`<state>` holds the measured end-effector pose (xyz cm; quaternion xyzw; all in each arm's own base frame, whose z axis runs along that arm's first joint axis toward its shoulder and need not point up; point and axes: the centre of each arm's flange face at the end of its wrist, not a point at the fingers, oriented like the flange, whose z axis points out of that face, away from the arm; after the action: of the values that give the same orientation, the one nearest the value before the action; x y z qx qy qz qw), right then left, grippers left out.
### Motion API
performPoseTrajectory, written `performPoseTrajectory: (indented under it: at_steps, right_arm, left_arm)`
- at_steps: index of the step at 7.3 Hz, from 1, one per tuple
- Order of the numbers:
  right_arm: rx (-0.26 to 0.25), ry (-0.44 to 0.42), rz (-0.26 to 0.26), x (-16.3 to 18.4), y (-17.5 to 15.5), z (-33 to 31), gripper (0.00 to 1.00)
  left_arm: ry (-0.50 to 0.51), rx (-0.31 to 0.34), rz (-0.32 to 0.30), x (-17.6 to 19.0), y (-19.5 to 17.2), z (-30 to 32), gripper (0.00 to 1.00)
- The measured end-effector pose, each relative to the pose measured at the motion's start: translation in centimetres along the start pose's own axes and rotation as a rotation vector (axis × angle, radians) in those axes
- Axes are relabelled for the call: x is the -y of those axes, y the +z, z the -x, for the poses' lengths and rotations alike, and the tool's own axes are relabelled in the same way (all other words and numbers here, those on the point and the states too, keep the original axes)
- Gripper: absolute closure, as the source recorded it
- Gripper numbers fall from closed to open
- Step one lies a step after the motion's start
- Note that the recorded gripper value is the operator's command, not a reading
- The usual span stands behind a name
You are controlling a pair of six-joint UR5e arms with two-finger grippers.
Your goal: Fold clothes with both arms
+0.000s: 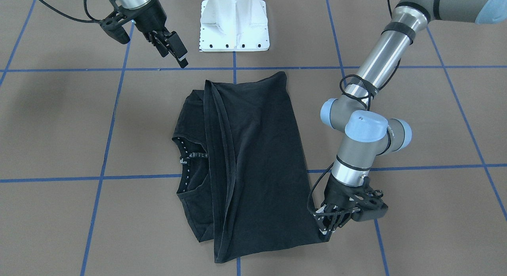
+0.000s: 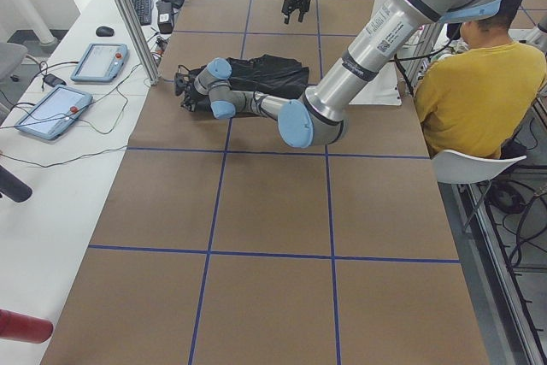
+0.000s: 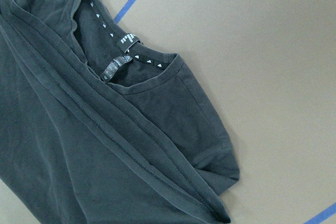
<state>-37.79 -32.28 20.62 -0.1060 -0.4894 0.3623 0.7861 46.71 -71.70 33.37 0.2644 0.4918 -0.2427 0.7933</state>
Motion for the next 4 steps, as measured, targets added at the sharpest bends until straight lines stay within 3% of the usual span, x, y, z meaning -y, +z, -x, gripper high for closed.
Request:
performPoseTrajectory:
  at_steps: [1,3,4]
  right_arm:
    - [0.002,-0.004,-0.001,-0.2,0.2,0.1,0.0]
    - [0.002,-0.019,-0.014,-1.8,2.2,1.5,0.02]
    - [-0.019,-0.057,-0.015,-2.9,4.2,2.1,0.11]
  left_arm:
    - [0.017,-0.005,-0.008,0.9,0.4,-0.9,0.0]
    - [0.034,-0.032,-0.016,1.3,-0.3,-1.7,0.0]
    - [0.039,-0.052,-0.021,0.9,-1.7,-0.3,0.0]
